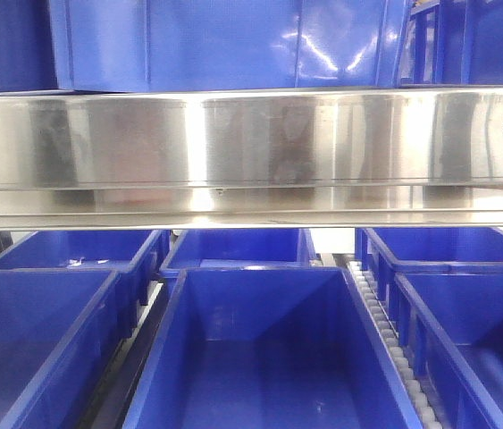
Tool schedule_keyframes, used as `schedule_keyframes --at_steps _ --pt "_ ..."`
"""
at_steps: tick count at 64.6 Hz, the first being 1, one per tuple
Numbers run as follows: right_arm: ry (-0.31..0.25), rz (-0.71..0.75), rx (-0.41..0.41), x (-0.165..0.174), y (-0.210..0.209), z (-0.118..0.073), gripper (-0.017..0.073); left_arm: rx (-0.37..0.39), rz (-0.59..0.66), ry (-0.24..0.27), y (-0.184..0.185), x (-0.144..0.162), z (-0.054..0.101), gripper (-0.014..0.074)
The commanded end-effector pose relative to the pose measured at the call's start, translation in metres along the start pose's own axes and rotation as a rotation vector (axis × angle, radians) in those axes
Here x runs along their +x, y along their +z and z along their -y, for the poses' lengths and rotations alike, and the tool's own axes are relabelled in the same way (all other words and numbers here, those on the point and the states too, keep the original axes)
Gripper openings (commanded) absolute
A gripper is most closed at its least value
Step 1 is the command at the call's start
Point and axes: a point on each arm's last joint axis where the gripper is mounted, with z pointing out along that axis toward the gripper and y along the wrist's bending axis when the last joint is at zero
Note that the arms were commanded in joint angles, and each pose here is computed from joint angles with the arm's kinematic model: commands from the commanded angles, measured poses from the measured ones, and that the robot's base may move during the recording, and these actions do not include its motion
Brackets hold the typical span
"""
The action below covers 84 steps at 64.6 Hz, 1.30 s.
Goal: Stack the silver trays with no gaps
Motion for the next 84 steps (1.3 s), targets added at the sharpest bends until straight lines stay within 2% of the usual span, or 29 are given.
schedule_keyframes --at_steps 1,17,29,36,43,54,59,65,79,84 --pt "-0.013 0.071 -0.026 -0.007 -0.008 0.000 -0.0078 0.000 0.070 0.027 -0.003 -0.008 0.000 -0.0017" --pt "-0.019 0.026 -0.002 -0.002 0.002 -0.001 -0.0078 0.008 0.068 0.023 -0.003 -0.007 0.001 -0.0017" --pt "-0.040 -0.032 0.023 0.005 0.033 -0.008 -0.0078 0.000 0.049 0.022 0.003 -0.005 0.001 -0.0017" --pt "-0.053 -0.069 0.038 0.010 0.053 -0.013 -0.0078 -0.031 -0.025 0.003 0.023 0.003 0.001 -0.0017" --pt "-0.066 -0.111 0.057 0.017 0.075 -0.016 -0.0078 -0.033 -0.134 -0.060 0.051 0.013 -0.002 -0.0017" --pt "-0.082 -0.182 0.090 0.030 0.111 -0.019 -0.0078 0.014 -0.271 -0.064 0.095 0.030 -0.005 -0.0017" --pt "-0.075 -0.214 0.105 0.035 0.125 -0.017 -0.0078 0.042 -0.332 -0.067 0.113 0.038 -0.006 -0.0017" --pt "-0.031 -0.262 0.103 0.040 0.141 -0.012 -0.0078 0.067 -0.394 -0.046 0.133 0.050 -0.005 -0.0017" --pt "0.075 -0.377 0.109 0.053 0.177 0.005 -0.0078 0.062 -0.494 -0.037 0.167 0.075 0.002 -0.0017" --pt "0.080 -0.391 0.104 0.055 0.183 0.008 -0.0078 0.059 -0.517 -0.037 0.175 0.082 0.003 -0.0017"
